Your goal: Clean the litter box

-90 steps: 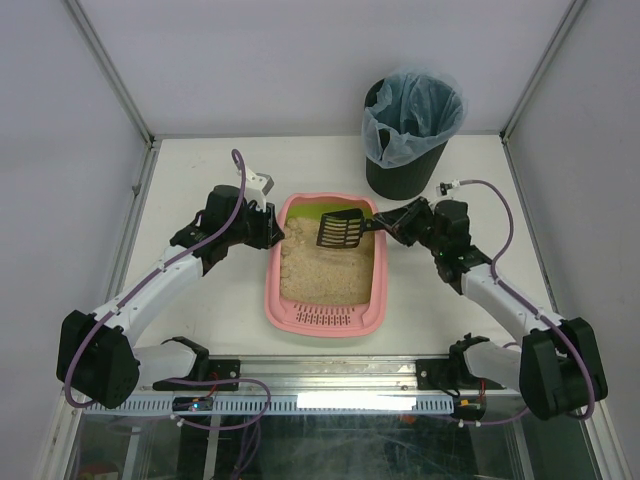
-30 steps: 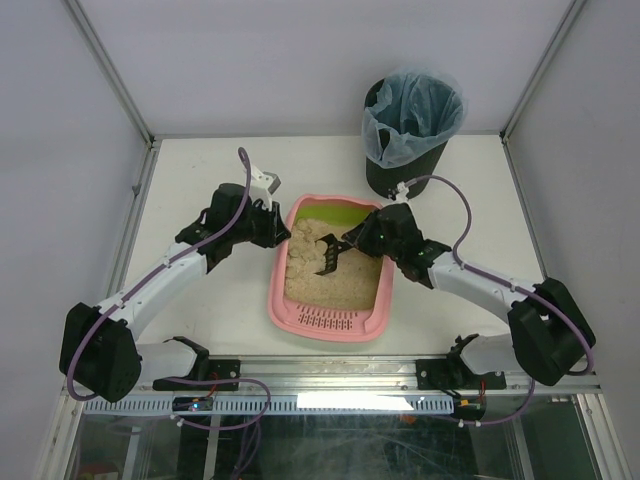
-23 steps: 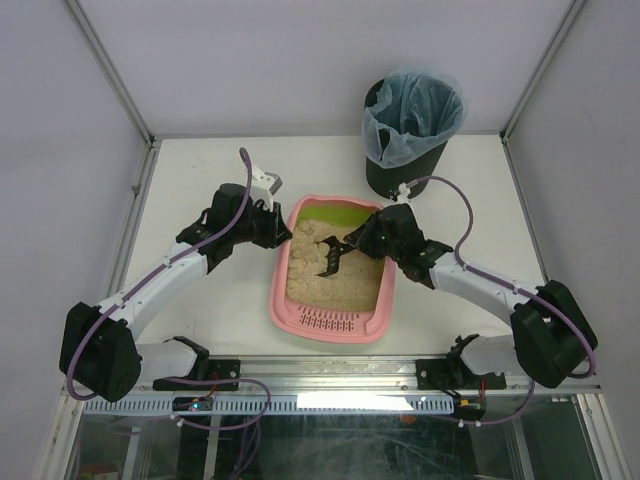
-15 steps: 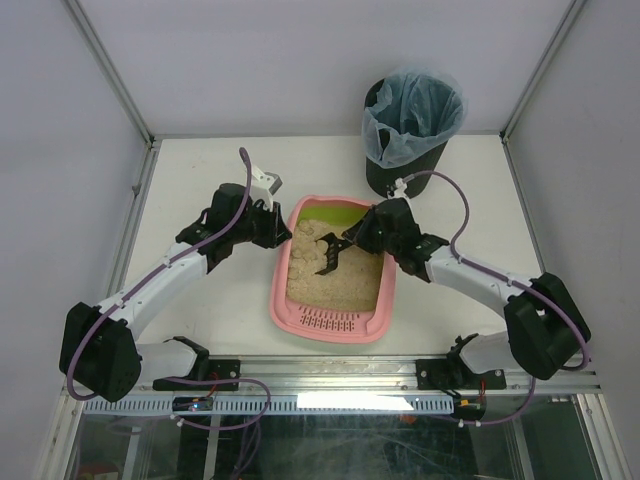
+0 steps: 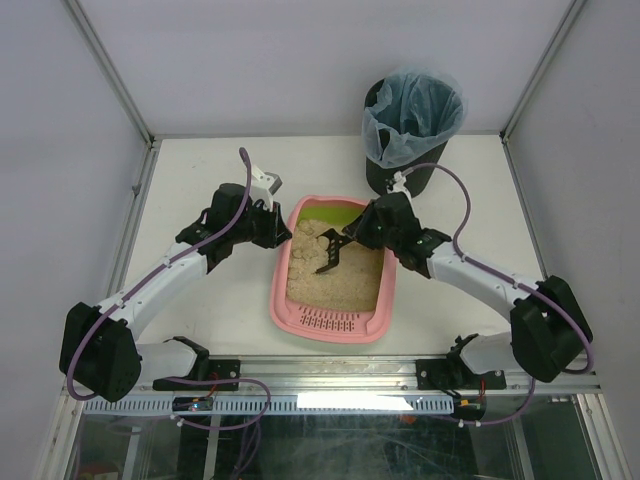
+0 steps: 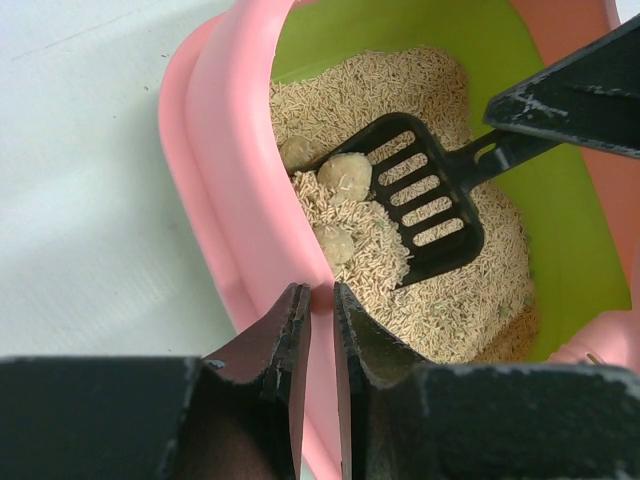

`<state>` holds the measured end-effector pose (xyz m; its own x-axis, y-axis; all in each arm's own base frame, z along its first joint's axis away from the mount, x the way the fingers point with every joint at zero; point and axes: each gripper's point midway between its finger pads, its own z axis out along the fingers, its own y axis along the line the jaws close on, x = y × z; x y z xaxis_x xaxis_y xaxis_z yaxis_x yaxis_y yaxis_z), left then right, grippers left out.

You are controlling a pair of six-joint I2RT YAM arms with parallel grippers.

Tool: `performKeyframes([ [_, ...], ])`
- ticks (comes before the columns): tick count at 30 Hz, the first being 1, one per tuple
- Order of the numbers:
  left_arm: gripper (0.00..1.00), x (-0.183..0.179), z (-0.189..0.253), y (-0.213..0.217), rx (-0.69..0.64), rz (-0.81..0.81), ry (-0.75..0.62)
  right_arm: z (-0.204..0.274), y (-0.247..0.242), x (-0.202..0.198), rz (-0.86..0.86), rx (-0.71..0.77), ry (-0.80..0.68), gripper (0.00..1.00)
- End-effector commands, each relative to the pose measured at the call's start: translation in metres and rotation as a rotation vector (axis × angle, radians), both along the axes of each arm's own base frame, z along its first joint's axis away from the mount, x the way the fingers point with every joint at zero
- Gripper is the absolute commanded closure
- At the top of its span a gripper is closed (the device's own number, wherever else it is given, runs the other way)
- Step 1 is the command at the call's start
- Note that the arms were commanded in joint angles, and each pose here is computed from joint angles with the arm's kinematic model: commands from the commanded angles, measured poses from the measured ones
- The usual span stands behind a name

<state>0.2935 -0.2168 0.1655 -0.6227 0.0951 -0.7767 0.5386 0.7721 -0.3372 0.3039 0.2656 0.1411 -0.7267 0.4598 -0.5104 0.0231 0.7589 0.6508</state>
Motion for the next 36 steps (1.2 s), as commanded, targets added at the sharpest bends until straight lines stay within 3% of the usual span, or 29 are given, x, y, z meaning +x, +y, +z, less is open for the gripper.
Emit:
performKeyframes([
  [1, 0.85, -0.004, -0.006, 0.001, 0.033, -0.019, 0.018, 0.066, 0.002, 0.007, -0.023, 0.106, -0.151, 1.0],
  [13, 0.84, -0.005, -0.005, 0.002, 0.031, -0.019, 0.013, 0.07, -0.023, -0.009, -0.054, 0.163, -0.149, 1.0],
  [25, 0.69, -0.004, 0.015, 0.005, 0.015, -0.003, -0.049, 0.099, -0.068, -0.022, -0.016, 0.386, -0.253, 1.0],
  [29, 0.59, 0.0, 0.025, 0.012, 0.011, 0.043, -0.092, 0.106, -0.085, -0.019, -0.062, 0.461, -0.284, 1.0],
  [34, 0.28, 0.008, 0.046, 0.03, -0.006, 0.152, -0.178, 0.111, -0.072, -0.025, 0.027, 0.582, -0.286, 1.0],
  [36, 0.14, 0.01, 0.059, 0.038, -0.025, 0.209, -0.226, 0.103, -0.084, -0.021, -0.02, 0.577, -0.268, 1.0],
])
